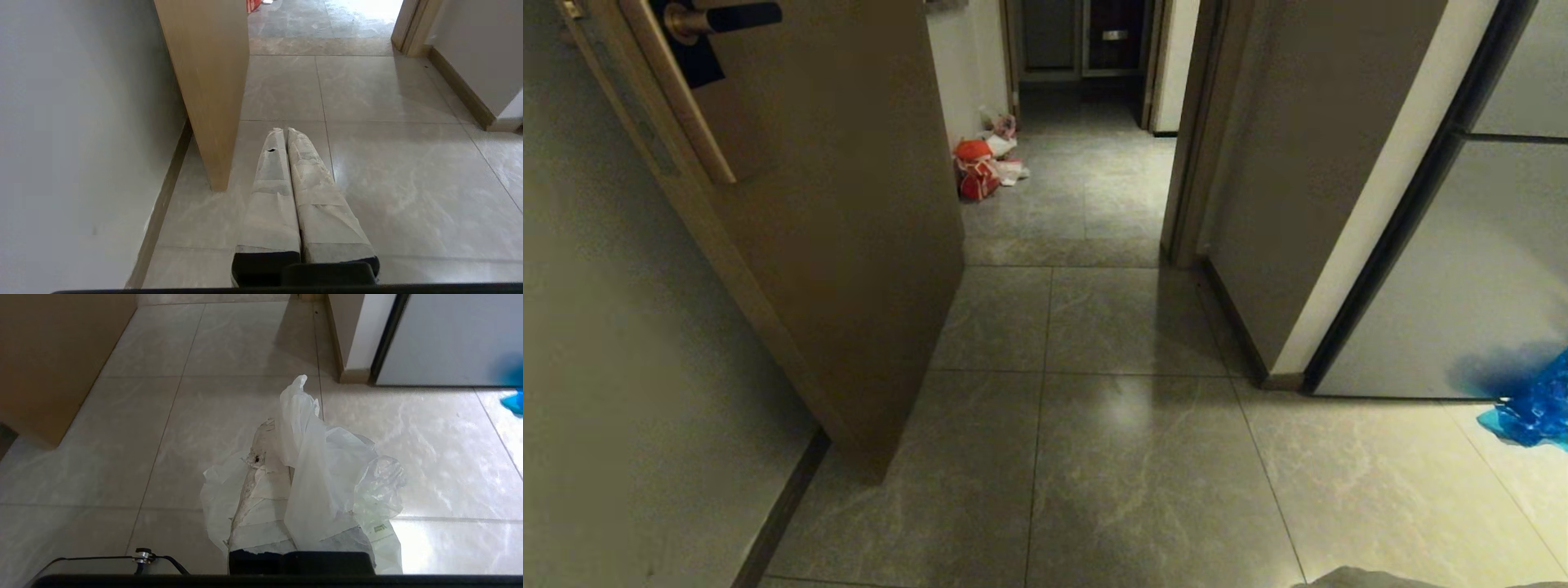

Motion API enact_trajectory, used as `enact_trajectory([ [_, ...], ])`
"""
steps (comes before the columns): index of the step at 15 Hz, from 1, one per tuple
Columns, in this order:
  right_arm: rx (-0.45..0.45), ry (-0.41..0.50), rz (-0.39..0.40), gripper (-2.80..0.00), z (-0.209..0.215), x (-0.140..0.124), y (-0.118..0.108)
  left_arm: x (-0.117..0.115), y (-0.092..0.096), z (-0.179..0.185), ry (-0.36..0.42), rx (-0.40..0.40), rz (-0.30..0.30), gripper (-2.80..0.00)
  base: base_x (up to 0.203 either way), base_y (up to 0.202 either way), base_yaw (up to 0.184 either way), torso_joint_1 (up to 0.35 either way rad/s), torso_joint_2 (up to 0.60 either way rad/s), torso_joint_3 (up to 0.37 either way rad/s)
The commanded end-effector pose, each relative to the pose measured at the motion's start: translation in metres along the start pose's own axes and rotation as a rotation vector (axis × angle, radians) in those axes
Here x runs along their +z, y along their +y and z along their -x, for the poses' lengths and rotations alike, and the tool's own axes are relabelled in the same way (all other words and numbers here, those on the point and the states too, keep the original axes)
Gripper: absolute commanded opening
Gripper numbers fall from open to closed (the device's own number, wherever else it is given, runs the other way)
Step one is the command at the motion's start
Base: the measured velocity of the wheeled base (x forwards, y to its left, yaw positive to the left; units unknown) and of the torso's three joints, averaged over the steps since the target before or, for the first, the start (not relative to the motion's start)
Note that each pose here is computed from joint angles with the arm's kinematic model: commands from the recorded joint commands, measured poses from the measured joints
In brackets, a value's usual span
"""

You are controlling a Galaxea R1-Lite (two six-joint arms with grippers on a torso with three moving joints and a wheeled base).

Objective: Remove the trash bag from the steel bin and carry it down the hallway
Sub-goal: Put the trash bag at the door

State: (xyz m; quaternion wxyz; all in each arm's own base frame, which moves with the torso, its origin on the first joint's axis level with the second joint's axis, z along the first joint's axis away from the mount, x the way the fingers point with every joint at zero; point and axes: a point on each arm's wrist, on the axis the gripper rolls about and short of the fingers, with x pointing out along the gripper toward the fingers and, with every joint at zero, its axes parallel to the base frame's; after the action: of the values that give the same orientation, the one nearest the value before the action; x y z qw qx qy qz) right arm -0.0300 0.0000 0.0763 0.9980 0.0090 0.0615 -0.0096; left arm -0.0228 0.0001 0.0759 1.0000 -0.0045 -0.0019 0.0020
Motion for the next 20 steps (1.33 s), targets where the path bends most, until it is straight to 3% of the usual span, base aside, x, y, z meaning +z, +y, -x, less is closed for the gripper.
enact_trajectory([
  [1, 0.0, 0.003, 0.0, -2.8, -0.0001, -0.0001, 0.0, -0.0004, 0.0, -0.0002, 0.002, 0.001, 0.0, -2.8, 0.192, 0.0, 0.0, 0.002, 0.01, 0.002],
  [20, 0.0, 0.003, 0.0, -2.8, -0.0001, -0.0001, 0.0, -0.0004, 0.0, -0.0002, 0.002, 0.001, 0.0, -2.8, 0.192, 0.0, 0.002, 0.002, 0.0, 0.002],
])
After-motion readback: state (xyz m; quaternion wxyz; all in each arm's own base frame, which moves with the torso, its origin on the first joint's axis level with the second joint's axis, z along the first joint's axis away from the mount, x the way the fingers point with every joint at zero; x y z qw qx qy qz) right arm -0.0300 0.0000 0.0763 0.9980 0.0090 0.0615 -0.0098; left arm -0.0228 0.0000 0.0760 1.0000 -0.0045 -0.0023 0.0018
